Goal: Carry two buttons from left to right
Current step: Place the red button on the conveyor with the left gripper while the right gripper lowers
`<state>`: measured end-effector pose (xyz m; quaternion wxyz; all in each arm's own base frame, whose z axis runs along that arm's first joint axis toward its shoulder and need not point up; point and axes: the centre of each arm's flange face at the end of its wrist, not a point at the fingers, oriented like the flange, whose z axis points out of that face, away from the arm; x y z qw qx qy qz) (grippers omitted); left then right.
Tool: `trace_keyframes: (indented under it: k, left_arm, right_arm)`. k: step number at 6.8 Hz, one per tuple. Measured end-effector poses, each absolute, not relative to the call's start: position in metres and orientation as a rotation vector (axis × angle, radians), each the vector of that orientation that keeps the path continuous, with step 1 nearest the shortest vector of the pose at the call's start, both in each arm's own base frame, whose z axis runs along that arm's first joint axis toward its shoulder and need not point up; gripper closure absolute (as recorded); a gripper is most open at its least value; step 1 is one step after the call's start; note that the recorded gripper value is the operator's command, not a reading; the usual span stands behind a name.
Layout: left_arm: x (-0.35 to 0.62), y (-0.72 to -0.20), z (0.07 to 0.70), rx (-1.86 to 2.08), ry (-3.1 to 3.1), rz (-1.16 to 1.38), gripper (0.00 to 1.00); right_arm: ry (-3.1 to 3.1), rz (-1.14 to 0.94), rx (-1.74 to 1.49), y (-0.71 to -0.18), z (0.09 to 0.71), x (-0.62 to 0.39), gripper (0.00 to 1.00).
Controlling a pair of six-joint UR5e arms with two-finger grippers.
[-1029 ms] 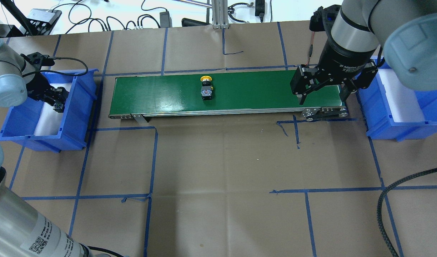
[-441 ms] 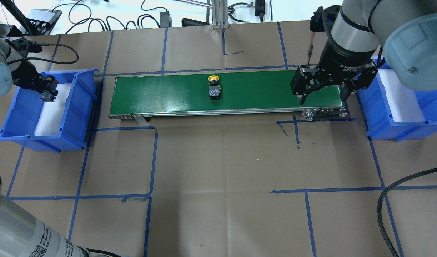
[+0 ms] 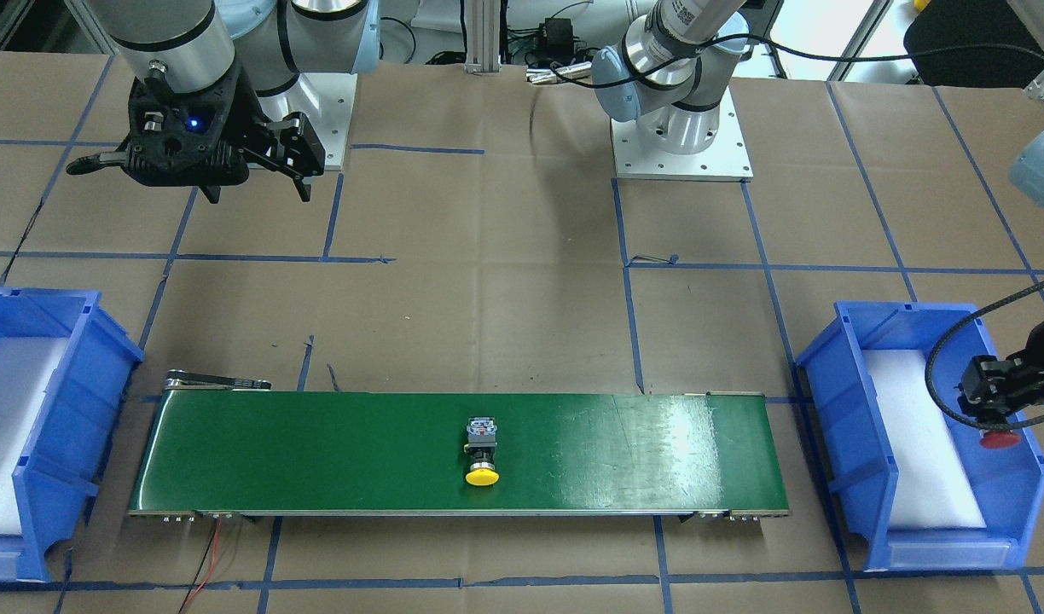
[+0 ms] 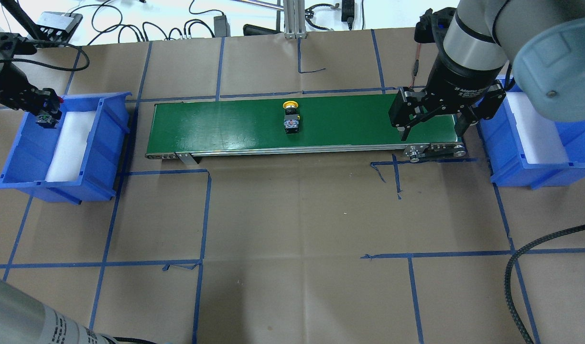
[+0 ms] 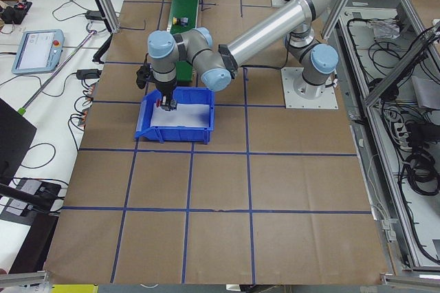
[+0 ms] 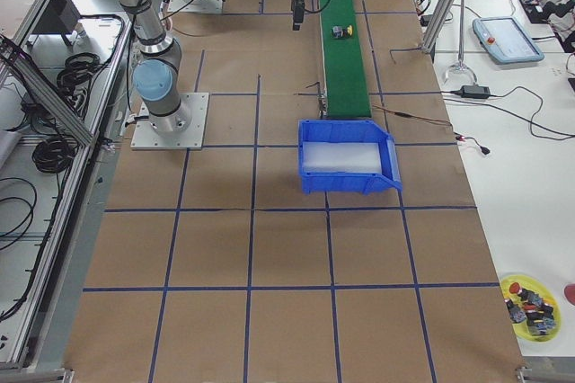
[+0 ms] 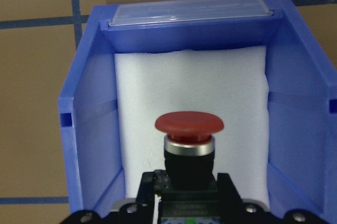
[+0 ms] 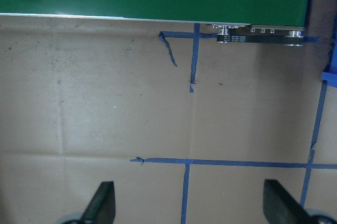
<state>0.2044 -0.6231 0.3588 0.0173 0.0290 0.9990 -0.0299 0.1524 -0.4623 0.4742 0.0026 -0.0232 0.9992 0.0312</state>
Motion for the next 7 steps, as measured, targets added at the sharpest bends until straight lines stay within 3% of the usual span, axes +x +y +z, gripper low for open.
trace_keyframes:
  k: [2,7]
  left_arm:
    - [0.161,-0.628,0.371,0.041,3.126,-0.083,1.00]
    - [-0.053,-0.639,0.356,-0.096,3.147,-0.024,1.00]
  right_arm:
    - [3.133,0.097,-0.073,-0.462,0.474,0.153,0.00]
    - [3.133,0.098,-0.073,-0.462,0.474,0.153,0.00]
